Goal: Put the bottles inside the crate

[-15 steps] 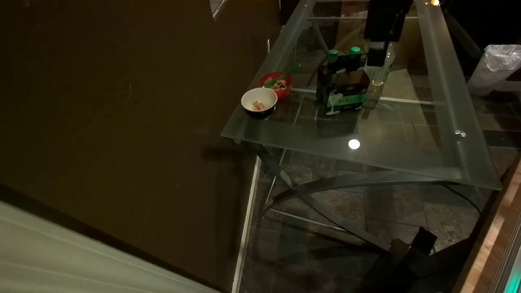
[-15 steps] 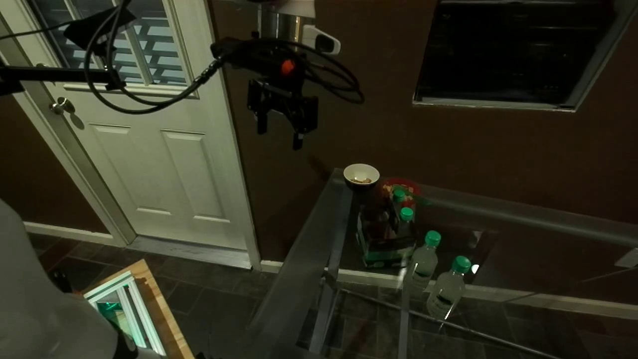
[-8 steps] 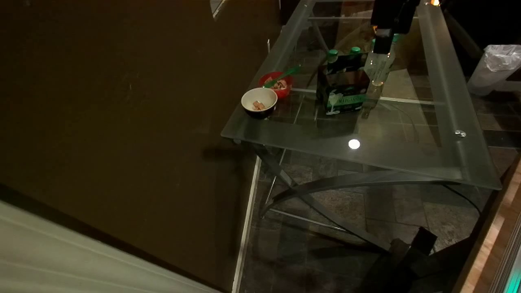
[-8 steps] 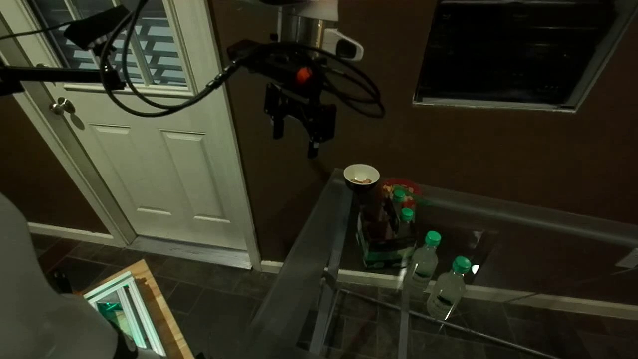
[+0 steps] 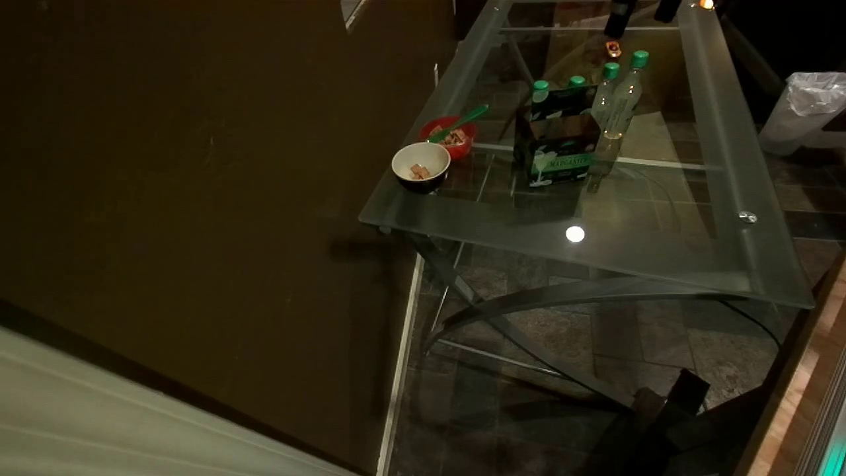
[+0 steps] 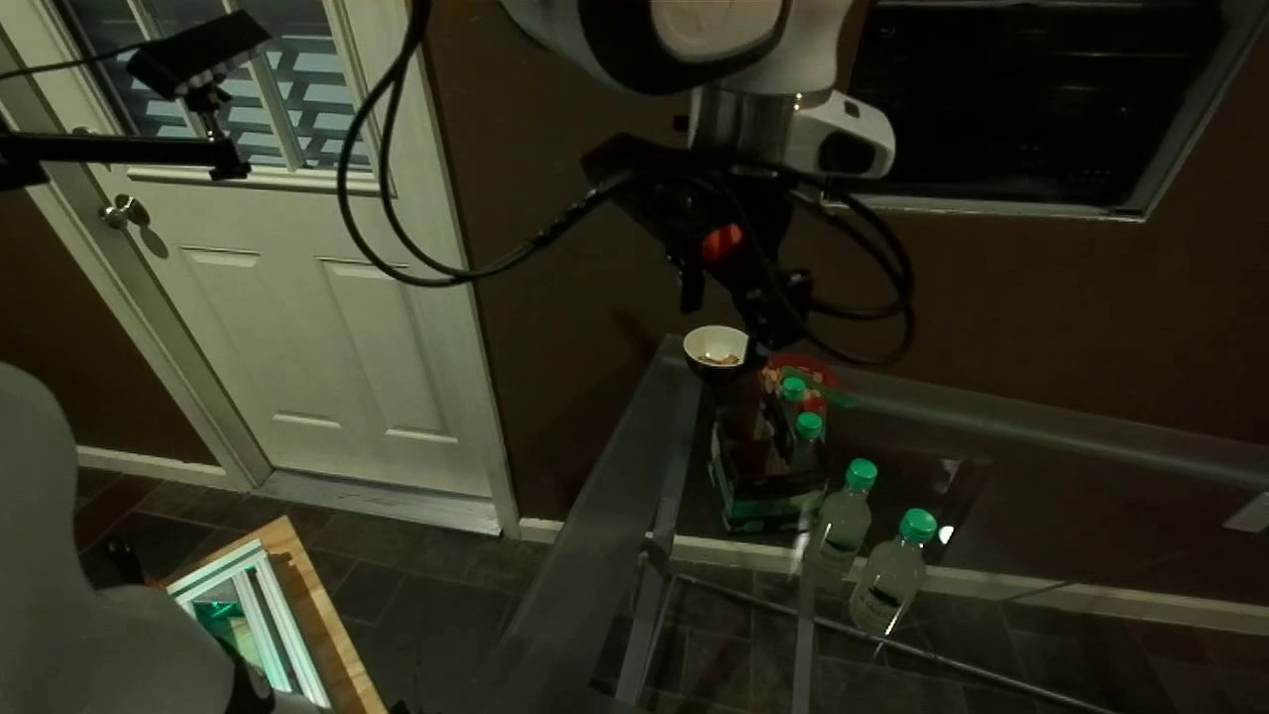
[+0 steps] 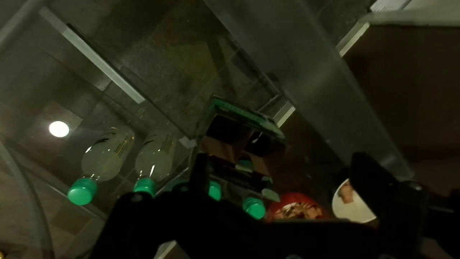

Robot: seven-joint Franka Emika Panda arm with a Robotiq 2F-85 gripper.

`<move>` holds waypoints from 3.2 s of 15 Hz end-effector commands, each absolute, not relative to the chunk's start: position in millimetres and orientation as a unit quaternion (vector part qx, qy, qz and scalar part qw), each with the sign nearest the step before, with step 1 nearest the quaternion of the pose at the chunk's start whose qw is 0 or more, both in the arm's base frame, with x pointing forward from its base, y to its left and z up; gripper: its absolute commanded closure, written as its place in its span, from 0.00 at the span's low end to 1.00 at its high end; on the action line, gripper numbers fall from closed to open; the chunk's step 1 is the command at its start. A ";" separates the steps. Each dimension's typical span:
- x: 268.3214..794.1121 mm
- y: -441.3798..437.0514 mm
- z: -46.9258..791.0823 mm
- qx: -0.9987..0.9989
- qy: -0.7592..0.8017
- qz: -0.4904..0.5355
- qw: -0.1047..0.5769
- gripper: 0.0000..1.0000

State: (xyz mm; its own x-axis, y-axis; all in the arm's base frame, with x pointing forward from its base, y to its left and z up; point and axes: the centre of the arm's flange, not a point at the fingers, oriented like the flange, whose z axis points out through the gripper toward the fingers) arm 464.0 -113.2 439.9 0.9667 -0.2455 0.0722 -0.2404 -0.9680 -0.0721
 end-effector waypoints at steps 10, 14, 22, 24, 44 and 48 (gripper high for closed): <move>481.4 -158.1 372.1 -0.943 0.322 0.016 -0.079 0.00; 480.2 -160.0 372.6 -0.947 0.313 -0.004 -0.071 0.00; 490.8 -175.2 369.4 -0.940 0.336 -0.002 -0.057 0.00; 495.7 -182.1 365.2 -0.935 0.349 -0.010 -0.059 0.00; 545.2 -220.5 321.5 -0.906 0.418 -0.045 -0.053 0.55; 546.3 -221.5 316.6 -0.904 0.421 -0.046 -0.056 0.79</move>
State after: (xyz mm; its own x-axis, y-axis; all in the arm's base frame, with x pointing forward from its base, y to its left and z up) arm 538.7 -219.7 319.7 0.6627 -0.7394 0.1189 -0.7486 -0.6584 0.0786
